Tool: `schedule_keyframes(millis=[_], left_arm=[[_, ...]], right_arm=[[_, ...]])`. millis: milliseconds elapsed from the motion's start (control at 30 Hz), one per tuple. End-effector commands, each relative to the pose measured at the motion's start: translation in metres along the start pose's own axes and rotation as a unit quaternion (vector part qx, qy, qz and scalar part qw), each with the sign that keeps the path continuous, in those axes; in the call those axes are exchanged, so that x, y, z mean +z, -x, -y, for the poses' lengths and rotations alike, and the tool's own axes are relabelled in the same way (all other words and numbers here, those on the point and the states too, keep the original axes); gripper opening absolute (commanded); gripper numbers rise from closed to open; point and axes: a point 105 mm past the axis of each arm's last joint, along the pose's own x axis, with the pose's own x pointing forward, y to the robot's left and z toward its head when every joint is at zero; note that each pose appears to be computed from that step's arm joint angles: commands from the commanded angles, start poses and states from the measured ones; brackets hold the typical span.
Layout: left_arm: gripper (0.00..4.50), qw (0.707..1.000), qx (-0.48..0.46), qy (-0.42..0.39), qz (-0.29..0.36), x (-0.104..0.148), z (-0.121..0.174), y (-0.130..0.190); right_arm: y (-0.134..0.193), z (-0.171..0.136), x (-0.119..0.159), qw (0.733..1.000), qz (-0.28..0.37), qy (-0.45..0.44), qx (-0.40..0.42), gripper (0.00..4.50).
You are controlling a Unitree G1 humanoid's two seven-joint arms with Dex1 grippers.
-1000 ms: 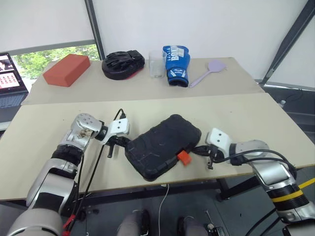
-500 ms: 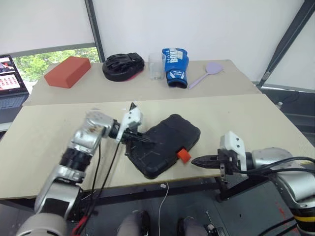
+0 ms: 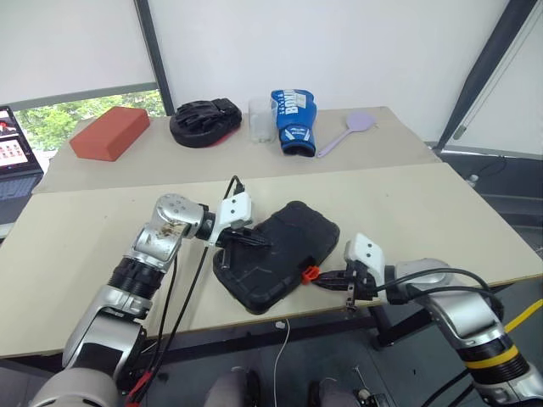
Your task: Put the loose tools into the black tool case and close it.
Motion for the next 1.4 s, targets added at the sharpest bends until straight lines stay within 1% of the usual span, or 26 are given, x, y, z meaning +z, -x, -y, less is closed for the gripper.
schedule_keyframes(millis=[33,200,333,433,533,700,800,867,900,967,1000,1033,1067,1100,1133,1167,1200,1233,1300,1333,1367,1400], left_arm=[[0.05,0.999,-0.029,-0.009,-0.044,-0.018,0.012,-0.011],[0.05,0.995,-0.044,-0.048,-0.075,-0.027,0.016,-0.018],[0.05,0.99,-0.051,-0.084,-0.098,-0.034,0.017,-0.02],[0.05,0.989,-0.053,-0.098,-0.1,-0.035,0.016,-0.024],[0.05,0.988,-0.057,-0.105,-0.098,-0.034,0.016,-0.028],[0.05,0.99,-0.053,-0.096,-0.089,-0.031,0.014,-0.03],[0.05,0.992,-0.042,-0.082,-0.088,-0.033,0.012,-0.024],[0.05,0.995,-0.032,-0.052,-0.081,-0.034,0.01,-0.014],[0.28,0.996,-0.028,-0.03,-0.073,-0.034,0.009,-0.007],[0.73,0.998,-0.023,0.007,-0.058,-0.032,0.011,0.007],[1.1,0.998,-0.015,0.031,-0.049,-0.032,0.012,0.021],[1.57,0.998,-0.011,0.047,-0.043,-0.031,0.013,0.031],[1.81,0.997,-0.002,0.064,-0.039,-0.03,0.015,0.046],[2.31,0.996,0.005,0.08,-0.035,-0.029,0.018,0.062],[2.55,0.995,0.011,0.097,-0.032,-0.026,0.022,0.08],[3.07,0.993,0.019,0.115,-0.031,-0.024,0.027,0.099],[3.31,0.991,0.023,0.127,-0.03,-0.022,0.03,0.109],[3.65,0.989,0.031,0.139,-0.036,-0.023,0.033,0.121],[4.26,0.981,0.055,0.171,-0.068,-0.029,0.045,0.159],[4.46,0.978,0.068,0.182,-0.08,-0.03,0.051,0.175],[4.5,0.975,0.078,0.192,-0.084,-0.029,0.054,0.186],[4.5,0.972,0.09,0.201,-0.081,-0.028,0.057,0.192]], right_arm=[[0.004,0.006,0.022,0.998,0.036,0.036,-0.022,0.0],[0.007,0.0,0.035,0.997,0.068,0.038,-0.017,0.0],[0.014,-0.002,0.058,0.994,0.106,0.031,-0.011,0.0],[0.018,-0.001,0.072,0.992,0.128,0.019,-0.006,0.0],[0.015,0.0,0.071,0.992,0.121,0.018,-0.007,0.0],[0.009,0.001,0.058,0.995,0.093,0.023,-0.013,0.0],[0.019,0.004,0.06,0.995,0.096,0.027,-0.02,0.0],[0.031,0.007,0.063,0.994,0.101,0.021,-0.024,0.0],[0.038,0.008,0.065,0.994,0.104,0.018,-0.023,0.0],[0.05,0.008,0.065,0.994,0.103,0.01,-0.016,0.58],[0.061,0.007,0.064,0.995,0.096,0.012,-0.008,0.79],[0.068,0.005,0.062,0.996,0.09,0.014,-0.001,1.23],[0.078,0.005,0.06,0.997,0.079,0.015,0.004,1.51],[0.088,0.005,0.058,0.997,0.068,0.021,0.008,1.91],[0.099,0.007,0.056,0.998,0.056,0.023,0.011,2.18],[0.112,0.008,0.055,0.998,0.045,0.027,0.017,2.65],[0.12,0.009,0.055,0.999,0.039,0.03,0.021,2.88],[0.131,0.012,0.056,0.999,0.035,0.03,0.024,3.2],[0.156,0.023,0.063,0.999,0.032,0.038,0.021,3.83],[0.164,0.027,0.065,0.998,0.028,0.046,0.02,4.11],[0.168,0.03,0.065,0.998,0.022,0.054,0.021,4.46],[0.17,0.031,0.064,0.998,0.018,0.059,0.026,4.46]])
